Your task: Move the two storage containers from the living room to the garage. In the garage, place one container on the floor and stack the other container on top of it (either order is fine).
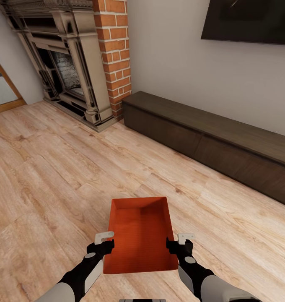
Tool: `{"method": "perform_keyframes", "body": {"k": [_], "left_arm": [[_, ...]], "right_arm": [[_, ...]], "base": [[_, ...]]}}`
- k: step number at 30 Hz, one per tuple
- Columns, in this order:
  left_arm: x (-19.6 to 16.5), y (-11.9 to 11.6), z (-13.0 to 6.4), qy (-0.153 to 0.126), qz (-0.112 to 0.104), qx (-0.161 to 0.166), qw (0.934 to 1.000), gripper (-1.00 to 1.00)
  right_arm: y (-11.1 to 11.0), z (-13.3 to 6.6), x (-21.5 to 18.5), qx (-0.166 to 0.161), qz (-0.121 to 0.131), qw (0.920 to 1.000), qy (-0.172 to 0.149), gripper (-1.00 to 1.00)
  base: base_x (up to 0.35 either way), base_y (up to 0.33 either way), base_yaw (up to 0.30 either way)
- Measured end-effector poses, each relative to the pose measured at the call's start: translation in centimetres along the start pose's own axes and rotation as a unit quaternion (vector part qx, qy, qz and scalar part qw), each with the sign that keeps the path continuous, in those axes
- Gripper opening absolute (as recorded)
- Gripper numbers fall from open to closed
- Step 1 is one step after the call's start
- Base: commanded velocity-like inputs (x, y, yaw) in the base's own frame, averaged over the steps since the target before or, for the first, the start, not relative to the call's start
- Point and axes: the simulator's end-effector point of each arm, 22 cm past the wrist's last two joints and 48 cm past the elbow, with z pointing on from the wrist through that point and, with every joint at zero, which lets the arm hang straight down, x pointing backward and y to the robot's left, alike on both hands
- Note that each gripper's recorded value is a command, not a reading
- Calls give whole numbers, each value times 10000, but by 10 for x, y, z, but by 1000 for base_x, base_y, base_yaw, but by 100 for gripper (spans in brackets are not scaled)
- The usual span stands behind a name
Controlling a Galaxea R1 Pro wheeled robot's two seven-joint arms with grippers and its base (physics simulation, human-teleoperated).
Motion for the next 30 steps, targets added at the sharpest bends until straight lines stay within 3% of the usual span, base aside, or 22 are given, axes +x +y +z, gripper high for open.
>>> {"method": "perform_keyframes", "body": {"k": [19,30], "left_arm": [[-1,-2,0,-17,29,19,10000,100],[15,-2,18,-6,25,17,10000,100]], "right_arm": [[0,0,-1,-13,-49,10000,-14,100],[1,16,17,-15,-47,10000,-15,100]], "base": [[0,0,0],[0,0,0]]}}
